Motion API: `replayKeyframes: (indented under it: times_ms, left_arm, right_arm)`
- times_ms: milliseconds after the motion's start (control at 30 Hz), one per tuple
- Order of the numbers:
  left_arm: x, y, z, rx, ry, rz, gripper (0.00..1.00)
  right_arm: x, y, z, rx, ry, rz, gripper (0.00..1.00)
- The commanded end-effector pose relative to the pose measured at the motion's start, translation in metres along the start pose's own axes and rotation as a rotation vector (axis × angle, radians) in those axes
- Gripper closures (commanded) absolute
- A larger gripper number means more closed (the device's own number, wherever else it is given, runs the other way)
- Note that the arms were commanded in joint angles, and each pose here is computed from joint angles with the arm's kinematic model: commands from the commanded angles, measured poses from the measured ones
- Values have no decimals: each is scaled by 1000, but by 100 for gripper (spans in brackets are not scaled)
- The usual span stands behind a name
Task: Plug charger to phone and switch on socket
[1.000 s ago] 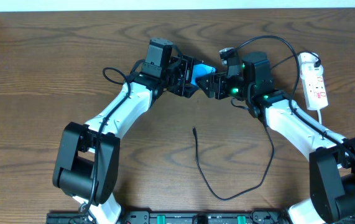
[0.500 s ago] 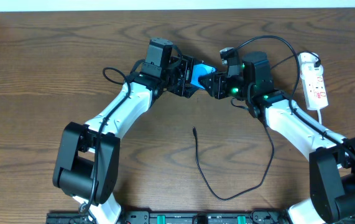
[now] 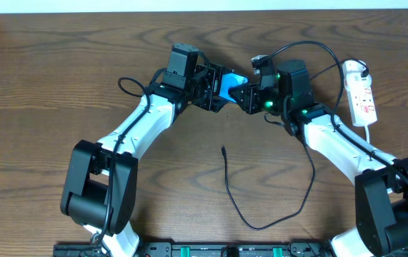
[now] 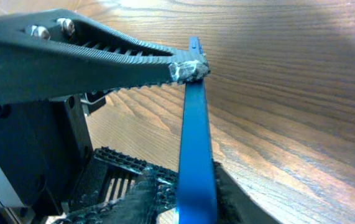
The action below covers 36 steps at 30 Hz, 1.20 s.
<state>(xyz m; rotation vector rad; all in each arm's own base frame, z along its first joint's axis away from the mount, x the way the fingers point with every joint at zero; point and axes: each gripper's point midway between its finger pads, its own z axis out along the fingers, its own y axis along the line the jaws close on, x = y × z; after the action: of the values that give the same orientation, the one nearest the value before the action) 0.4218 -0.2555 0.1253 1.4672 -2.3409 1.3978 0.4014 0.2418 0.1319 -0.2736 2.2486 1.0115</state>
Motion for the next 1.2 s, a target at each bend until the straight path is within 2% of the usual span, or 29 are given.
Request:
replayKeyframes:
  times_ms: [0,400,500,567,833,900,1067,1167]
  left_arm:
    - [12,-13,-8,34,25,28,93]
    - [12,-13,-8,34,25,28,93]
    - [12,-13,-8,34,25,29,93]
    - [12,-13,-9,34,24,48,83]
    - [11,-13,-9,37,22,79,21]
    - [9,-16,-10,46,18,105,16]
    - [2,-29,-21,91,2,122,14]
    - [0,-42,-36,134,-27,184,14]
  right_arm:
    - [-4,4,1,-7,-7,-19,79]
    - [-4,4,1,-6,-8,-19,89]
    - [-4,4,1,-7,-8,-19,96]
    - [-4,4,1,-7,-8,-19,98]
    - [-10,-7,-5,13,-24,2,99]
    - [-14,-16,-9,27,-35,32,99]
    - [-24,-36,-20,56,-64,98,99]
    - [-29,-47,-27,73,-83,137,99]
